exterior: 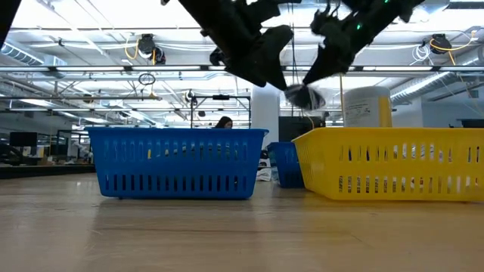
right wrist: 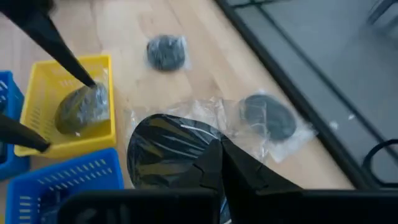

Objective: Pick & Place Travel size toiletries
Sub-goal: Put the black hairbrush into the top yellow basket

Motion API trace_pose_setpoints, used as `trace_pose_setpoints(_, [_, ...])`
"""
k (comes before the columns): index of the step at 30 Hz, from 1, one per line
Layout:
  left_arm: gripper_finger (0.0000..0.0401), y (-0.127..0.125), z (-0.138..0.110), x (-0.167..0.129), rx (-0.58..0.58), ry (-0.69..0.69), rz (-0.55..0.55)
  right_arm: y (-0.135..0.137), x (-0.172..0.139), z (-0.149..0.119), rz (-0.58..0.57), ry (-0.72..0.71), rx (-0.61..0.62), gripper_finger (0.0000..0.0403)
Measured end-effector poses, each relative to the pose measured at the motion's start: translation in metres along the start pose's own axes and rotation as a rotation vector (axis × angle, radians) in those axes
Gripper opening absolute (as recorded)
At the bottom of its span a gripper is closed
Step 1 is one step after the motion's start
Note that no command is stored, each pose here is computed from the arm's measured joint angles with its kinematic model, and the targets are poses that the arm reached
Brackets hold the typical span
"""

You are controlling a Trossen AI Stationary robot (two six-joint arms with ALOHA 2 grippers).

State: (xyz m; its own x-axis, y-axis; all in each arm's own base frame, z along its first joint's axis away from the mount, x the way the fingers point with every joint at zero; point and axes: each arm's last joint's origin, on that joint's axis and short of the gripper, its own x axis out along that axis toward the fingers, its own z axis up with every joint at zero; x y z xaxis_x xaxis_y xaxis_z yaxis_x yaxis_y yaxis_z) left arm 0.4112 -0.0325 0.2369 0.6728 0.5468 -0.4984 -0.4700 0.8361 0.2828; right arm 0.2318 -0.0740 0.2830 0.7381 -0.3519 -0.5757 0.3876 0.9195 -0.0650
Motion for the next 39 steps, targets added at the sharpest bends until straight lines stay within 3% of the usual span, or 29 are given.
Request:
trace_pose_setpoints(10, [0.0255, -0.001, 0.01, 0.001, -0.086, -0.079, -0.073, 0.035, -0.029, -0.003, -0.092, -0.034, -0.141, 0.0])
trace_pose_setpoints(23, [0.0255, 0.004, 0.02, 0.004, -0.152, -0.154, -0.086, 0.075, -0.044, -0.007, -0.068, -0.101, -0.209, 0.0])
trace_pose_setpoints(32, [0.0254, 0.01, 0.033, 0.01, -0.215, -0.235, -0.31, 0.091, -0.048, -0.004, -0.037, -0.17, -0.243, 0.0])
trace_pose_setpoints(35, [0.0235, 0.012, 0.032, 0.011, -0.231, -0.229, -0.315, 0.093, -0.049, -0.005, -0.047, -0.176, -0.26, 0.0])
trace_pose_setpoints(39, [0.0171, 0.012, 0.032, 0.011, -0.23, -0.227, -0.316, 0.093, -0.049, -0.005, -0.047, -0.176, -0.262, 0.0])
